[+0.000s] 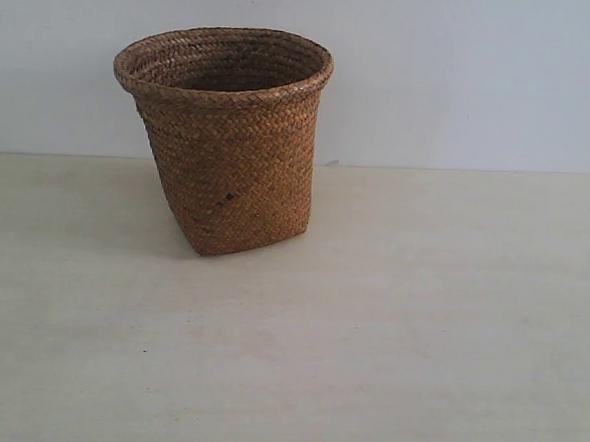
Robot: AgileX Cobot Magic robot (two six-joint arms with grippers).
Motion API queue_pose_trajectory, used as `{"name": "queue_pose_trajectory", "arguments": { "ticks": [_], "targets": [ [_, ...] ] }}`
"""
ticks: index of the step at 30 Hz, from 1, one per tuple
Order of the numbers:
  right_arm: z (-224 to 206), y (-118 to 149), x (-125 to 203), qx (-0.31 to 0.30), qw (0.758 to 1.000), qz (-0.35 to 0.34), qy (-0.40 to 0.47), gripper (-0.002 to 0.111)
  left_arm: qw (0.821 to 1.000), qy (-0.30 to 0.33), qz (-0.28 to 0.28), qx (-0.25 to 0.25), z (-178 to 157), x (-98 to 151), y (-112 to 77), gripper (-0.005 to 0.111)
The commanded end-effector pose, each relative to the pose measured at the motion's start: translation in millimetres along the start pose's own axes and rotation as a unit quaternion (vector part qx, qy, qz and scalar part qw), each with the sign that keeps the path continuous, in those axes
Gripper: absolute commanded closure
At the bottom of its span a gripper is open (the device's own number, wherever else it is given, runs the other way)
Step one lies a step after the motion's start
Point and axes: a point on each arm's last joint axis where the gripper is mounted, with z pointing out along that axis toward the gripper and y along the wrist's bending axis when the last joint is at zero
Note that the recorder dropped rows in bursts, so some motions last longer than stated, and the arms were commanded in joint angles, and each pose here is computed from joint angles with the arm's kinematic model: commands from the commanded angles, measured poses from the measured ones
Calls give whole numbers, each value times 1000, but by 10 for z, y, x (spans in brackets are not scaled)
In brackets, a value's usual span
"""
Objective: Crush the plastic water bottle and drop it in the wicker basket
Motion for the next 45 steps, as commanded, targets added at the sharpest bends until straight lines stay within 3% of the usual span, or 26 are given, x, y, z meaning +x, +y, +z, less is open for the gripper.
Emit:
{"name": "queue_pose_trajectory", "arguments": {
  "ticks": [1, 10, 30, 39, 45],
  "targets": [
    [-5, -24, -2, 15, 1000, -23, -1, 108, 1000, -1, 4, -3, 2, 8, 3, 103],
    [-6, -39, -3, 23, 997, -69, -1, 108, 1000, -1, 4, -3, 2, 8, 3, 103],
    [-6, -39, -3, 23, 997, -69, -1, 108, 1000, -1, 4, -3, 2, 8, 3, 103],
    [-7, 18, 7, -29, 996, -85, 4, 108, 1000, -1, 4, -3, 2, 8, 3, 103],
    [-7, 18, 7, -30, 996, -85, 4, 108, 1000, -1, 4, -3, 2, 8, 3, 103]
  ]
}}
